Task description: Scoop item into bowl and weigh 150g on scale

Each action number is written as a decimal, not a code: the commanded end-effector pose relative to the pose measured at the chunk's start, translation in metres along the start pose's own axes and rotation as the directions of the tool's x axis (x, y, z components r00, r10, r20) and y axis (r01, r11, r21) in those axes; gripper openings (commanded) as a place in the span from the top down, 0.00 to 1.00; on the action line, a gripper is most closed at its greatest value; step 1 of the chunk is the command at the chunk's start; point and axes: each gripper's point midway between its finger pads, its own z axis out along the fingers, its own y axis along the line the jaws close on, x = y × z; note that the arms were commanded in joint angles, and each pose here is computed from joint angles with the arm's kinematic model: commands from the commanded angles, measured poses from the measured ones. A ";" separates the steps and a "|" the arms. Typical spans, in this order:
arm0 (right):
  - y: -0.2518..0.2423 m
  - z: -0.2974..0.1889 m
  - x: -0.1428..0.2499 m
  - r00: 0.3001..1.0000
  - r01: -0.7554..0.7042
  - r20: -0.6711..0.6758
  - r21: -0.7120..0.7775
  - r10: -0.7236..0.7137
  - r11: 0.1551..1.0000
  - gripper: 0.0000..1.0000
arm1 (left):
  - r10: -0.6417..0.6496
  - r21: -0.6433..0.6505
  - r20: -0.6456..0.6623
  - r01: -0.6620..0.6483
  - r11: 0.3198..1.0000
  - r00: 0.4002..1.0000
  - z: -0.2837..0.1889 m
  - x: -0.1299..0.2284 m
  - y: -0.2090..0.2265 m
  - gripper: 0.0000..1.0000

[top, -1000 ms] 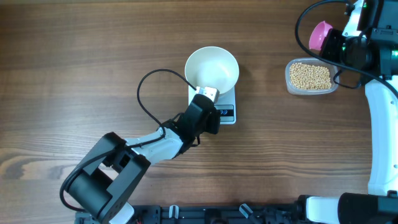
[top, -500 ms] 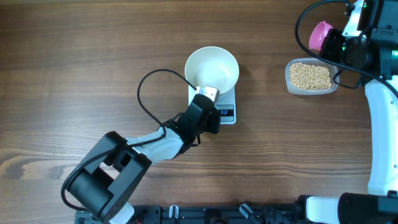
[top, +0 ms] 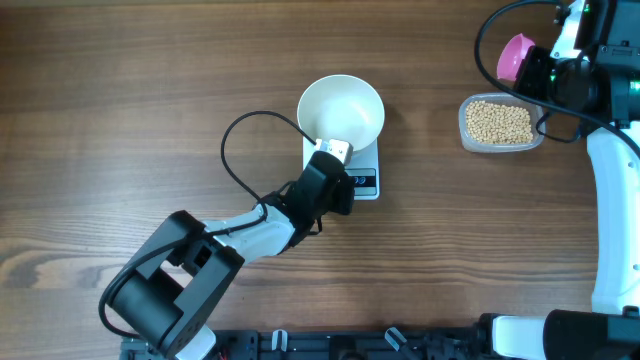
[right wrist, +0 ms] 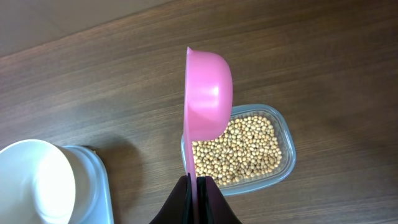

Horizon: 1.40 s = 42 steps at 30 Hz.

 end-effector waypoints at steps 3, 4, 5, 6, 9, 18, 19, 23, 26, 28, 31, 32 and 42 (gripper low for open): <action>0.002 0.003 0.002 1.000 0.019 -0.009 -0.012 -0.019 1.000 0.96 | 0.005 -0.068 -0.059 -0.009 0.998 0.998 0.004 0.020 0.017 0.96; 0.002 0.003 0.002 1.000 0.019 -0.009 -0.012 -0.019 1.000 0.96 | 0.005 -0.070 -0.063 -0.009 0.998 0.998 0.004 0.021 0.017 0.96; 0.002 0.003 0.002 1.000 0.019 -0.009 -0.012 -0.019 1.000 0.96 | 0.005 -0.071 -0.064 -0.009 0.997 0.998 0.004 0.021 0.017 0.96; 0.002 0.003 0.002 1.000 0.019 -0.009 -0.012 -0.019 1.000 0.96 | 0.005 -0.071 -0.064 -0.009 0.997 0.998 0.004 0.021 0.017 0.96; 0.002 0.003 0.002 1.000 0.019 -0.009 -0.012 -0.019 1.000 0.96 | 0.005 -0.070 -0.064 -0.009 0.997 0.998 0.004 0.021 0.017 0.96; 0.002 0.003 0.002 1.000 0.019 -0.009 -0.012 -0.019 1.000 0.96 | 0.006 -0.061 -0.044 -0.009 0.998 0.999 0.004 0.016 0.015 0.96; 0.002 0.003 0.002 1.000 0.019 -0.009 -0.012 -0.019 1.000 0.96 | 0.006 -0.061 -0.042 -0.009 0.998 0.999 0.004 0.015 0.015 0.96; 0.002 0.003 0.002 1.000 0.019 -0.010 -0.012 -0.019 1.000 0.96 | 0.006 -0.061 -0.043 -0.009 0.998 0.999 0.004 0.016 0.015 0.96; 0.002 0.003 0.003 1.000 0.018 -0.013 -0.011 -0.019 1.000 0.96 | 0.006 -0.062 -0.045 -0.009 0.998 0.999 0.005 0.016 0.015 0.96; 0.002 0.003 0.003 1.000 0.019 -0.013 -0.012 -0.019 1.000 0.96 | 0.006 -0.064 -0.051 -0.009 0.998 0.999 0.006 0.018 0.016 0.96; 0.002 0.003 0.003 1.000 0.019 -0.013 -0.011 -0.019 1.000 0.96 | 0.004 -0.076 -0.079 -0.010 0.997 0.997 0.010 0.028 0.021 0.96; 0.002 0.003 0.003 1.000 0.019 -0.014 -0.011 -0.019 1.000 0.96 | 0.003 -0.079 -0.086 -0.010 0.997 0.996 0.011 0.030 0.021 0.96; 0.002 0.003 0.003 1.000 0.019 -0.015 -0.011 -0.019 1.000 0.96 | 0.002 -0.092 -0.114 -0.012 0.996 0.994 0.010 0.037 0.025 0.96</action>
